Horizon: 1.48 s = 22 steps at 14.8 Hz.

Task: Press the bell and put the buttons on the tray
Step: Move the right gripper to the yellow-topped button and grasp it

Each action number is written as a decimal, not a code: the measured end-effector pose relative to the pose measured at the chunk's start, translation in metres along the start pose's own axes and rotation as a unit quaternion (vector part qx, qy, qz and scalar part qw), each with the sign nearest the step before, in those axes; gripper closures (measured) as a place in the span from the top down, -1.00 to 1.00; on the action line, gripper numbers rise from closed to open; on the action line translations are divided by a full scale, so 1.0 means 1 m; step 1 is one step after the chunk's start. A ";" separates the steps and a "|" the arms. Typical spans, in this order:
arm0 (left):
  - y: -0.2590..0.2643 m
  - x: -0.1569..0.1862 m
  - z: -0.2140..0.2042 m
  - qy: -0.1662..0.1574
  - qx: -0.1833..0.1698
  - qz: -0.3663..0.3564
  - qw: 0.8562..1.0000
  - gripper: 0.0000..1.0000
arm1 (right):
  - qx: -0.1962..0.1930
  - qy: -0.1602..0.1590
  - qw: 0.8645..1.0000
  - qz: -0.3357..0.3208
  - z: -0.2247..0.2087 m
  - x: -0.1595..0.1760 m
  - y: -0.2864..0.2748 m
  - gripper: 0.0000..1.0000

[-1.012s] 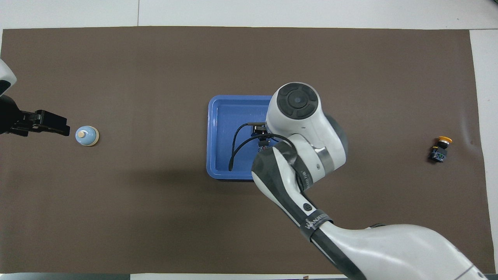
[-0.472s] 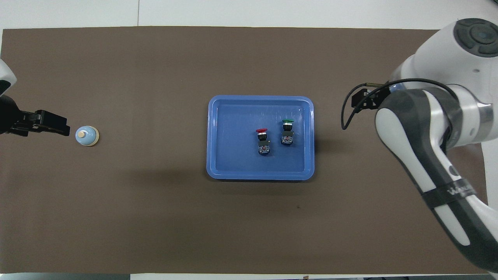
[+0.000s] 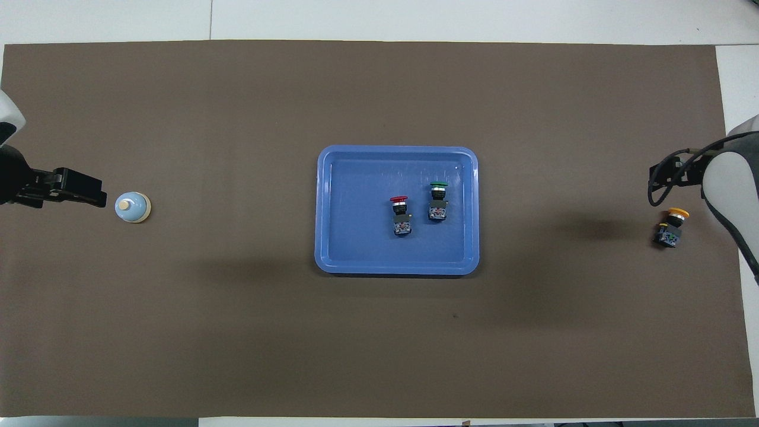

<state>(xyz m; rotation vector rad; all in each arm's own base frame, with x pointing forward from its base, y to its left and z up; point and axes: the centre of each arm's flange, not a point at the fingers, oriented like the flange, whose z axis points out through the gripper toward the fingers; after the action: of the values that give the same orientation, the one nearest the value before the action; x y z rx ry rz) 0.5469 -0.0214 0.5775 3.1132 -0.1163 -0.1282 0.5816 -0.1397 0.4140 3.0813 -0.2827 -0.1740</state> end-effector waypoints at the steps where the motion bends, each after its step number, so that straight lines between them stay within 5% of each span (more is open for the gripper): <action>1: 0.000 0.000 0.000 0.000 0.000 0.000 1.000 1.00 | 0.001 0.008 1.000 0.007 0.012 -0.006 0.015 1.00; 7: 0.000 0.000 0.000 0.000 0.000 0.000 1.000 1.00 | 0.001 0.079 0.997 0.017 0.098 -0.066 0.068 1.00; 11: 0.000 0.000 0.000 0.000 0.000 0.000 1.000 1.00 | -0.002 0.100 0.995 0.024 0.111 -0.080 0.079 1.00; 22: 0.000 0.000 0.000 0.000 0.000 0.000 1.000 1.00 | 0.014 0.108 0.994 0.023 0.124 -0.074 0.061 1.00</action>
<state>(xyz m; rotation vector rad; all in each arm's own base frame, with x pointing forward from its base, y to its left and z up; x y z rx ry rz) 0.5469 -0.0214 0.5775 3.1132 -0.1163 -0.1282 0.4846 -0.1896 0.3024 3.0816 -0.3472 0.1648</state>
